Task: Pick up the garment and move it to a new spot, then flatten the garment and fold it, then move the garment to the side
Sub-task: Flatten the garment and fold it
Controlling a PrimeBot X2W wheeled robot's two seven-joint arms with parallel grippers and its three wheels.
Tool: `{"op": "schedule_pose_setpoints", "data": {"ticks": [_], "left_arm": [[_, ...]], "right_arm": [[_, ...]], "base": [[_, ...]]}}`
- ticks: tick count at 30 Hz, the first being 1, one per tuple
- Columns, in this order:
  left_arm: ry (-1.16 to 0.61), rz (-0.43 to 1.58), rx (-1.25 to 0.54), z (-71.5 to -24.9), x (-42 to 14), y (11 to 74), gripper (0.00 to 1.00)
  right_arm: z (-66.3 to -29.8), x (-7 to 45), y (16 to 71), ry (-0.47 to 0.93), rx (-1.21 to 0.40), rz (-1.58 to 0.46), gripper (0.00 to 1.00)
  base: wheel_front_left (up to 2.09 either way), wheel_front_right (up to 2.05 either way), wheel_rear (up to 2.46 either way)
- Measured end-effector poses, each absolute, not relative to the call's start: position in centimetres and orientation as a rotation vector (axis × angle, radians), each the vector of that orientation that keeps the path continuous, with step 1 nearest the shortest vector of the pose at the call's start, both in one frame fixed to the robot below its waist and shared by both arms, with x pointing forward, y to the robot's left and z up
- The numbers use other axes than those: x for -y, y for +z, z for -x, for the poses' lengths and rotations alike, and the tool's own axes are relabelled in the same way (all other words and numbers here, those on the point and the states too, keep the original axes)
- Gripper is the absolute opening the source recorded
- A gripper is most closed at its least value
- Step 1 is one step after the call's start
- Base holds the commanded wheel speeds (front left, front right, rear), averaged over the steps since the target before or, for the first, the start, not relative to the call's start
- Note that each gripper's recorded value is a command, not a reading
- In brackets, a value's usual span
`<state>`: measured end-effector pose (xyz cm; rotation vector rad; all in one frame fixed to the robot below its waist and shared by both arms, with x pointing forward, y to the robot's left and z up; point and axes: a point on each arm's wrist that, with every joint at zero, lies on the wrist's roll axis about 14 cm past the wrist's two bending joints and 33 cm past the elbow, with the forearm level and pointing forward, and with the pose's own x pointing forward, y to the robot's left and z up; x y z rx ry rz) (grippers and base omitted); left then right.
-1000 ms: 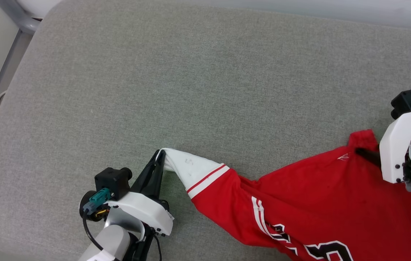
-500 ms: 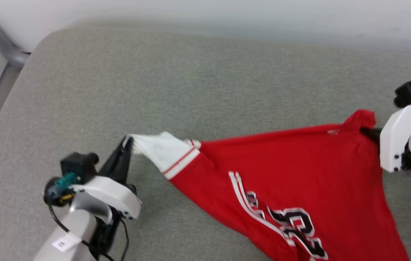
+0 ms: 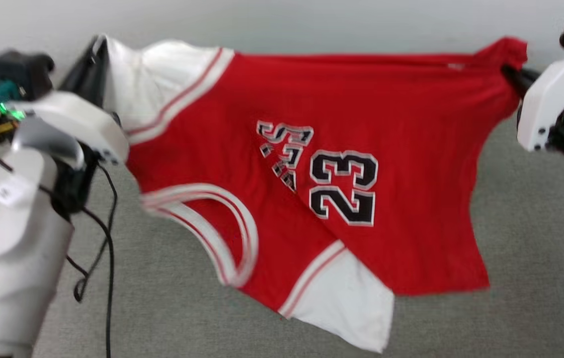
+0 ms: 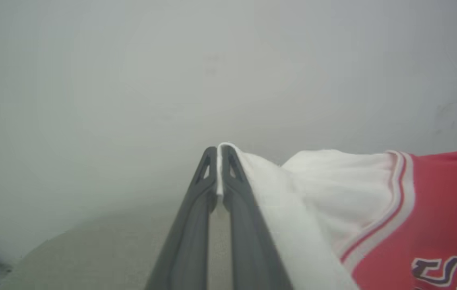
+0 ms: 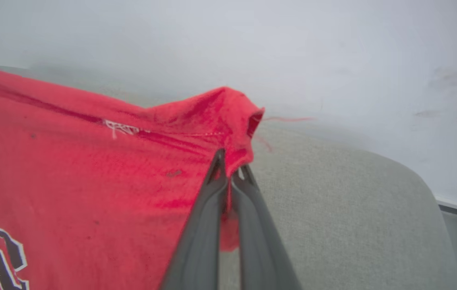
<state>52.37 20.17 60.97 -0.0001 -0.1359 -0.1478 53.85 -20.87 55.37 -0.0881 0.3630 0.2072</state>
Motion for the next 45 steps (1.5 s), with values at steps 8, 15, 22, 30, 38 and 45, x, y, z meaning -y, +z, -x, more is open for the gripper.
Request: {"op": "schedule_pose_setpoints", "data": {"ticks": [8, 15, 22, 30, 38, 45], "left_arm": [[-0.127, -0.067, 0.238, -58.3, -20.3, 67.6, 0.0], [-0.069, -0.13, 0.405, -62.0, -21.3, 74.7, 0.0], [-0.029, -0.163, 0.476, -65.5, -22.5, 77.2, 0.0], [-0.007, -0.125, 0.299, -70.3, -24.4, 67.1, 0.0], [-0.004, 0.021, 0.014, -67.3, -25.8, 53.0, 0.0], [0.022, 0.123, -0.139, -60.4, -26.2, 46.3, 0.0]], "right_arm": [[-58.0, 22.5, 63.9, 0.127, -0.095, 0.11, 0.0], [-61.6, 23.6, 72.3, 0.07, 0.152, 0.128, 0.0], [-65.5, 23.2, 74.9, 0.05, 0.257, 0.139, 0.0], [-71.3, 20.0, 64.3, 0.102, 0.094, 0.109, 0.0], [-68.7, 17.3, 51.3, 0.172, -0.144, 0.057, 0.0], [-61.5, 17.5, 44.7, 0.187, -0.284, -0.003, 0.0]], "base": [[0.0, 0.0, 0.0], [0.0, 0.0, 0.0], [0.0, 0.0, 0.0], [0.0, 0.0, 0.0], [0.0, 0.0, 0.0], [0.0, 0.0, 0.0]]}}
